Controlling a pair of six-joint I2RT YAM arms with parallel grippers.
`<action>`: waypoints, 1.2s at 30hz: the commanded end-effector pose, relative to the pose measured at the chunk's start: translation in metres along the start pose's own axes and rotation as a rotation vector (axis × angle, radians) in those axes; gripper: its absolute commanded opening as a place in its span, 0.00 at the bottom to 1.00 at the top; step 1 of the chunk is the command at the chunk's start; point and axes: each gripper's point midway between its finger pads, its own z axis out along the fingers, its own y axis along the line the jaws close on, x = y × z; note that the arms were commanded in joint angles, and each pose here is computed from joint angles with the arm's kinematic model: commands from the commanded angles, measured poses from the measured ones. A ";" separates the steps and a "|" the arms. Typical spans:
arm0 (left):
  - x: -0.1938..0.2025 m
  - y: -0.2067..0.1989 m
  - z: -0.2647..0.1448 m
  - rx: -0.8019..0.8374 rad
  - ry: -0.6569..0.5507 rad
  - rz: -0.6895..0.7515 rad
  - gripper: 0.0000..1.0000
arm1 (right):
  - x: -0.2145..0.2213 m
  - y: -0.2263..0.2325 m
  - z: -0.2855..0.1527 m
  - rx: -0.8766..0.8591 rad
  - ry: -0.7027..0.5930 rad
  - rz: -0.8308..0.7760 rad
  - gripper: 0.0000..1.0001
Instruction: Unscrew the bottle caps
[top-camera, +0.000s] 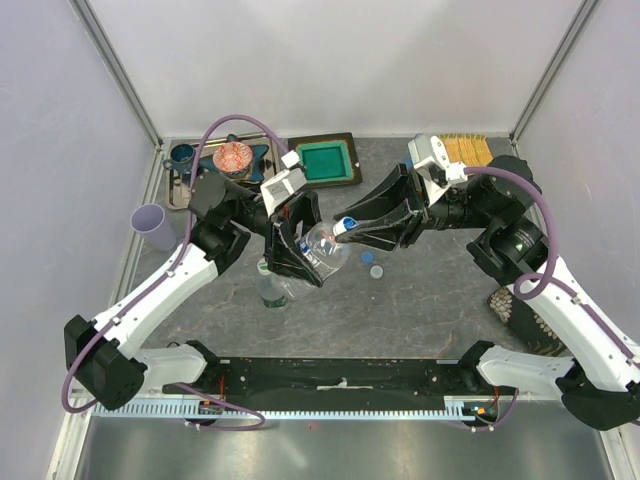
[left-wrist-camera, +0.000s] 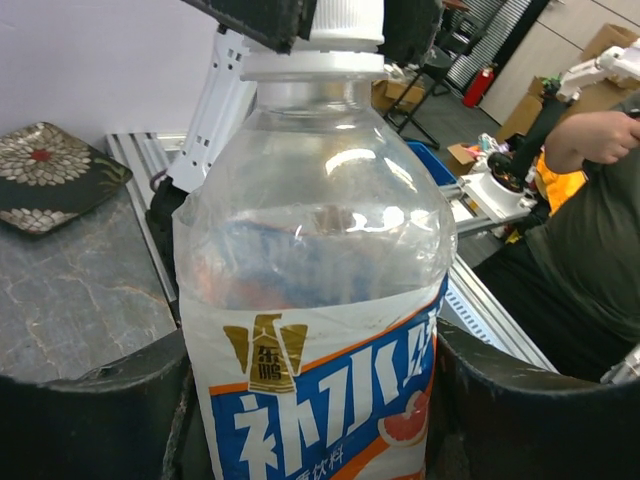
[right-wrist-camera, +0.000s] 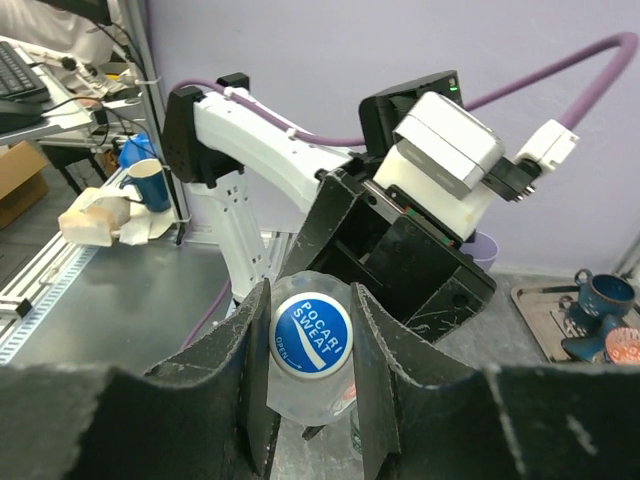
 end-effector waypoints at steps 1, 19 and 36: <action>-0.027 -0.005 -0.004 -0.028 -0.069 0.078 0.47 | 0.025 0.047 -0.011 -0.229 0.077 0.085 0.00; -0.027 0.010 -0.005 -0.122 -0.081 0.101 0.47 | 0.002 0.021 -0.009 -0.018 0.027 0.117 0.26; -0.020 0.015 -0.009 -0.185 -0.085 0.129 0.49 | -0.019 -0.004 -0.008 0.133 -0.012 0.129 0.63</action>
